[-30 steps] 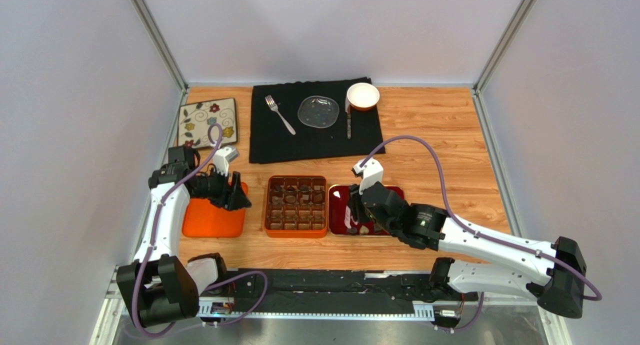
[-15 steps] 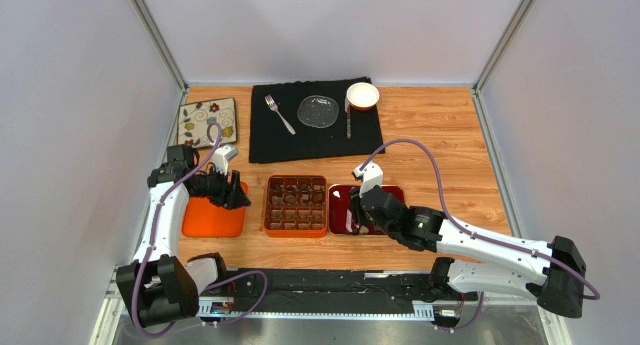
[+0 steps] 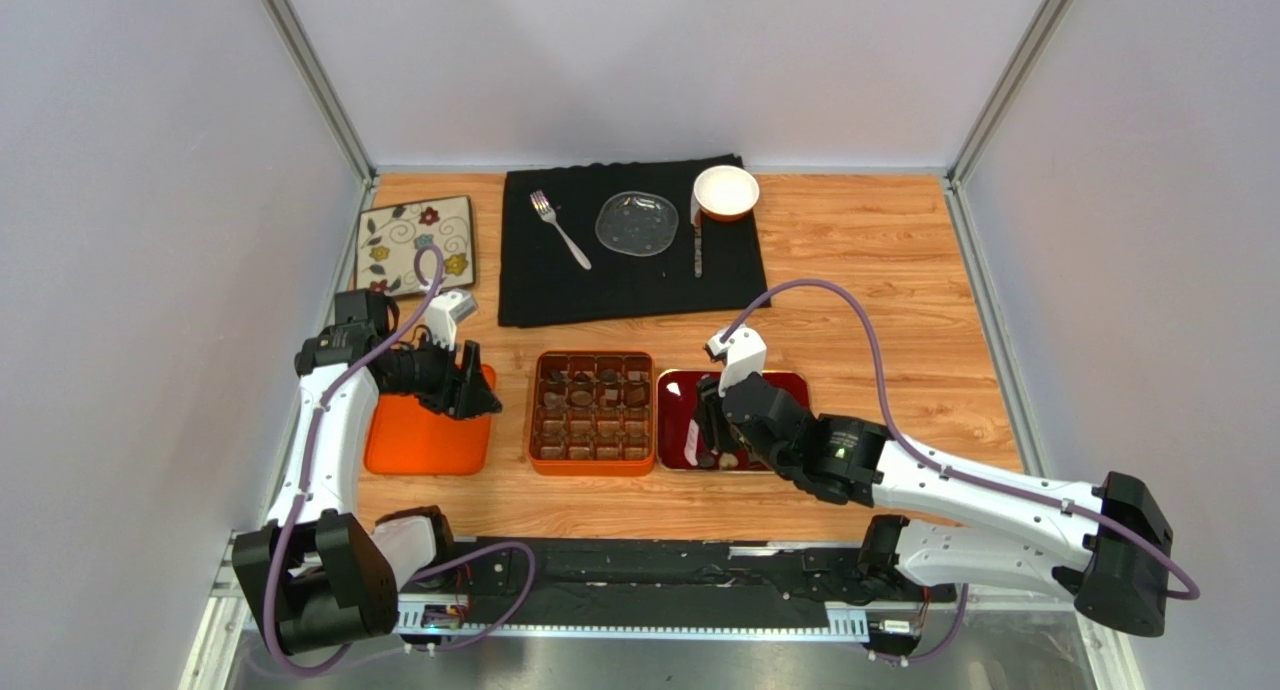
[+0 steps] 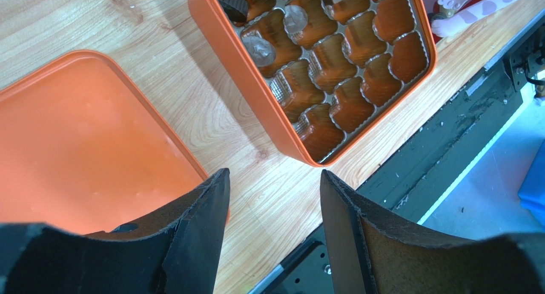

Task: Pack the chocolate
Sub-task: Pick up the fake chocolate from the plate, then place the fake chocolate in the packing box.

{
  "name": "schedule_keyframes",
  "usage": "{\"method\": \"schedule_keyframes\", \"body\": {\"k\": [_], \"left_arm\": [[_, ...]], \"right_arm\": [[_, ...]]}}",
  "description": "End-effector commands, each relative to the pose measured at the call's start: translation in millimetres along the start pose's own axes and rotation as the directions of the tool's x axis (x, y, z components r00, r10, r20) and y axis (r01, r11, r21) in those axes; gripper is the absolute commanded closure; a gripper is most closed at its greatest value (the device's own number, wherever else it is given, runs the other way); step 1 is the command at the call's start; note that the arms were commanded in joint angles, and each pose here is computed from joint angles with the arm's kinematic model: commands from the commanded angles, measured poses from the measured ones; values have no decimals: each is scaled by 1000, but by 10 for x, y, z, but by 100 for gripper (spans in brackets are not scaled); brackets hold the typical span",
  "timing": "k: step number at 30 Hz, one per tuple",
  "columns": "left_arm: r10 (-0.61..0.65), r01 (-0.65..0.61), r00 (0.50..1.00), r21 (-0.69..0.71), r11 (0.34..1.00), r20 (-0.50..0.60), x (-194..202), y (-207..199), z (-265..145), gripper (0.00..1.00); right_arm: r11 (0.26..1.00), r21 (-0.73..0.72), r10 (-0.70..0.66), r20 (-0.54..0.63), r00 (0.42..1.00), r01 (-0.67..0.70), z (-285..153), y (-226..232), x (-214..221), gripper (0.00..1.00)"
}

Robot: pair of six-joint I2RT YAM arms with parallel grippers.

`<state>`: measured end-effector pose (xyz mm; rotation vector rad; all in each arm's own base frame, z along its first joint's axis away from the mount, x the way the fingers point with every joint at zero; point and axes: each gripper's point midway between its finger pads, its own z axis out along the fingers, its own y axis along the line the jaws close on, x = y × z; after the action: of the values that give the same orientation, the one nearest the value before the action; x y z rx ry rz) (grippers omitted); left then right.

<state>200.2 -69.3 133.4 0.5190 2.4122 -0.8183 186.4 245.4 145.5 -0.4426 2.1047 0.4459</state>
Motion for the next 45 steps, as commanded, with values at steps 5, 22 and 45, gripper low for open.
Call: {"method": "schedule_keyframes", "body": {"k": [5, 22, 45], "left_arm": [[38, -38, 998, 0, 999, 41, -161, -23, -77, 37], [43, -43, 998, 2, 999, 46, -198, -41, -103, 38], [39, -38, 999, -30, 999, 34, -166, 37, -86, 38]], "right_arm": [[1000, -17, 27, 44, 999, -27, 3, 44, -69, 62], [1000, -7, 19, 45, 999, -19, 59, -11, 59, 63], [972, -190, -41, 435, 900, 136, -200, 836, -1030, 74]]}}
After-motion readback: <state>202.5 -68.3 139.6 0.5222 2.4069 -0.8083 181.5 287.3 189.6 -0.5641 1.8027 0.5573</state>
